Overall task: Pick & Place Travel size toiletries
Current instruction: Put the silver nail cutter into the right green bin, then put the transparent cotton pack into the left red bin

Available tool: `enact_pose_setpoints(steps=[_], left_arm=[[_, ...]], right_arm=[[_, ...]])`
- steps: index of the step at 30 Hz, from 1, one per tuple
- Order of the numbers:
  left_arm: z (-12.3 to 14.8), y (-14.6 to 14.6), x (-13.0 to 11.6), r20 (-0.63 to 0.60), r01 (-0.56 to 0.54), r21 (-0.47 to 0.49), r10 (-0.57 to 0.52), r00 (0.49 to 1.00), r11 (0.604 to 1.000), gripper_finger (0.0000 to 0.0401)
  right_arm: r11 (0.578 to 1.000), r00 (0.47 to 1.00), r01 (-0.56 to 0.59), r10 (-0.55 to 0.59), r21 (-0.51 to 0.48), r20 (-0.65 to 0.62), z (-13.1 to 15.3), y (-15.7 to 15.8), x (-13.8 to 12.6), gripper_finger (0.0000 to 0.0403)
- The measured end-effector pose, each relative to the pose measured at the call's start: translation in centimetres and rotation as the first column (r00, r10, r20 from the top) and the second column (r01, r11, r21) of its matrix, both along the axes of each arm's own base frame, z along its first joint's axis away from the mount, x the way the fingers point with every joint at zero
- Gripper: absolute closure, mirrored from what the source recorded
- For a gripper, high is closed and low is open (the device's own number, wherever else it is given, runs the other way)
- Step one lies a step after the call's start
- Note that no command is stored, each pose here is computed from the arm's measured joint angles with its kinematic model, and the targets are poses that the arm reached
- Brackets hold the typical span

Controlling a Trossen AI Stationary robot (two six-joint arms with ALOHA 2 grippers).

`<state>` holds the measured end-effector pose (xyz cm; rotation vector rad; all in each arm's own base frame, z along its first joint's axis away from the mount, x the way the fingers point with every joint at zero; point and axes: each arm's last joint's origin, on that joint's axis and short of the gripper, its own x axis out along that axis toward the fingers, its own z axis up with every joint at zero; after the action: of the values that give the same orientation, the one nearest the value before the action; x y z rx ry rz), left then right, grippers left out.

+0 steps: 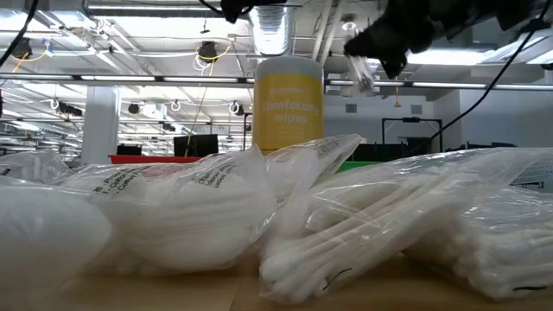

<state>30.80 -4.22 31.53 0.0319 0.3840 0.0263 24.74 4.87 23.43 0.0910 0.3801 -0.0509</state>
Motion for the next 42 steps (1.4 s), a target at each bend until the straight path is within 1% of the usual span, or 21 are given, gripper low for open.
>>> enact_pose_setpoints(steps=[6,14,19,26,36,42], left_arm=[[-1.1,0.0,-0.2,-0.028,-0.009,-0.019,0.009,1.0,1.0,0.0287],[-2.0,0.1,-0.4,-0.049,-0.014,-0.027,0.013,0.999,1.0,0.0288],[-2.8,0.1,-0.5,-0.062,-0.019,-0.036,0.017,0.998,0.999,0.0288],[-3.3,0.1,-0.6,-0.064,-0.024,-0.048,0.021,0.998,0.999,0.029],[-3.2,0.1,-0.6,-0.054,-0.024,-0.05,0.021,0.998,0.998,0.029],[-3.2,0.1,-0.5,-0.048,-0.024,-0.051,0.022,0.999,0.998,0.029]], right_arm=[[0.998,0.988,0.063,-0.06,0.018,-0.144,-1.3,-0.3,-0.7,0.0401],[0.992,0.954,0.118,-0.101,0.044,-0.283,-2.5,-0.5,-1.5,0.0401],[0.987,0.941,0.147,-0.12,0.062,-0.317,-3.5,-0.6,-2.0,0.0396],[0.986,0.936,0.152,-0.123,0.063,-0.329,-3.6,-0.6,-2.0,0.0394],[0.988,0.928,0.148,-0.122,0.049,-0.353,-3.8,-0.6,-2.2,0.0354],[0.988,0.928,0.148,-0.122,0.049,-0.353,-3.8,-0.6,-2.2,0.0347]])
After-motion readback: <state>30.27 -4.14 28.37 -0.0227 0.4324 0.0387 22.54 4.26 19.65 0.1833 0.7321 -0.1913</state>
